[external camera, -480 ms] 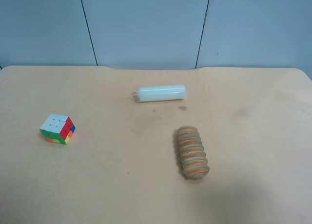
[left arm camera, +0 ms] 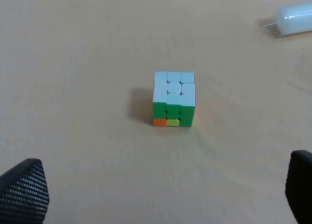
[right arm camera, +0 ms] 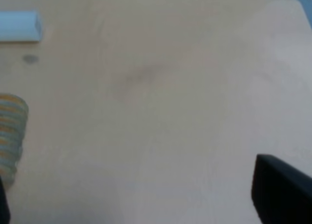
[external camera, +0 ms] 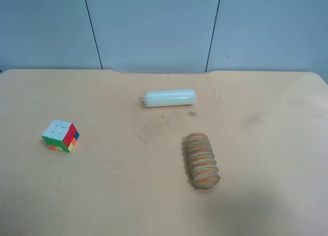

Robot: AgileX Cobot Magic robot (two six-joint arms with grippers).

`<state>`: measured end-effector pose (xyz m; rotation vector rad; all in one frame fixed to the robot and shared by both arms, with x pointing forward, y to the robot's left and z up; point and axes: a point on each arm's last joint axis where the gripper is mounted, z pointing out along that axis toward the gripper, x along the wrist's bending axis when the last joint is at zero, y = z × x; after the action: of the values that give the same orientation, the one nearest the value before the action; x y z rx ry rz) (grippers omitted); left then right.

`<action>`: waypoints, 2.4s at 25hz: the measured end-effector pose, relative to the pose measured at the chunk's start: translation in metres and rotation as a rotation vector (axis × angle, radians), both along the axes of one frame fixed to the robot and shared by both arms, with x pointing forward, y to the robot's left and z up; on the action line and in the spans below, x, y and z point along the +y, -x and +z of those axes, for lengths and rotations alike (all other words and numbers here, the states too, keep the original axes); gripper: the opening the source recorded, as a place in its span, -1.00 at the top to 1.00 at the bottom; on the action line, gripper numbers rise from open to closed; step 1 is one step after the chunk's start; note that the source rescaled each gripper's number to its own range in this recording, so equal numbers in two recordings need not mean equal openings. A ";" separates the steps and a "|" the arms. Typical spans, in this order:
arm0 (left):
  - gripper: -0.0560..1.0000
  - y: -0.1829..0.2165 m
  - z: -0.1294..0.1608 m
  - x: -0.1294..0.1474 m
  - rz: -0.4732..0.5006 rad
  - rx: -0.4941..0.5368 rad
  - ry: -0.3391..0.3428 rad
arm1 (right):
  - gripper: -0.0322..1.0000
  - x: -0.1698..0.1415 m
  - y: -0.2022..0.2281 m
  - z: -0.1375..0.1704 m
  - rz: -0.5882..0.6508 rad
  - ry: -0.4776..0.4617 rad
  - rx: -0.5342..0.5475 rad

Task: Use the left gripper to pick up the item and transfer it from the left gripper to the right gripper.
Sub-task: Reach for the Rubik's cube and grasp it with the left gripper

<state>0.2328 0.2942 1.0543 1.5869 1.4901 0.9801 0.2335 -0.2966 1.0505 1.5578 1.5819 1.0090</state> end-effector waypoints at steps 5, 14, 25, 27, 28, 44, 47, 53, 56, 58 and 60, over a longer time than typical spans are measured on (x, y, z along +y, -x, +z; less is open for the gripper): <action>-1.00 0.000 0.000 0.000 0.000 0.000 0.000 | -0.98 0.000 0.000 0.000 0.000 0.000 0.000; -1.00 -0.016 0.020 0.001 0.000 0.096 0.004 | -0.98 0.000 0.000 0.000 0.000 0.000 0.000; -1.00 -0.122 0.050 0.009 -0.012 0.456 0.004 | -0.98 0.000 0.000 0.000 0.000 0.000 0.000; -1.00 -0.141 0.047 0.011 -0.010 0.489 0.007 | -0.98 0.000 0.000 0.000 0.000 0.000 0.000; -1.00 -0.151 0.044 0.011 -0.015 0.510 0.006 | -0.98 0.000 0.000 0.000 0.000 0.000 0.000; -1.00 -0.239 -0.032 -0.042 -0.106 0.753 -0.081 | -0.98 0.000 0.000 0.000 0.000 0.000 0.000; -1.00 -0.247 -0.043 -0.046 -0.113 0.769 -0.088 | -0.98 0.000 0.000 0.000 0.000 0.000 0.000; -1.00 -0.263 -0.056 -0.049 -0.119 0.762 -0.114 | -0.98 0.000 0.000 0.000 0.000 0.000 0.000; -1.00 -0.275 -0.059 -0.052 -0.120 0.764 -0.116 | -0.98 0.000 0.000 0.000 0.000 0.000 0.000; -1.00 -0.283 -0.061 -0.054 -0.120 0.772 -0.117 | -0.98 0.000 0.000 0.000 0.000 0.000 0.000; -1.00 -0.291 -0.067 -0.055 -0.120 0.788 -0.121 | -0.98 0.000 0.000 0.000 0.000 0.000 0.000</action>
<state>0.5238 0.2388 0.9872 2.2743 1.8203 0.3743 0.2335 -0.2966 1.0505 1.5578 1.5819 1.0090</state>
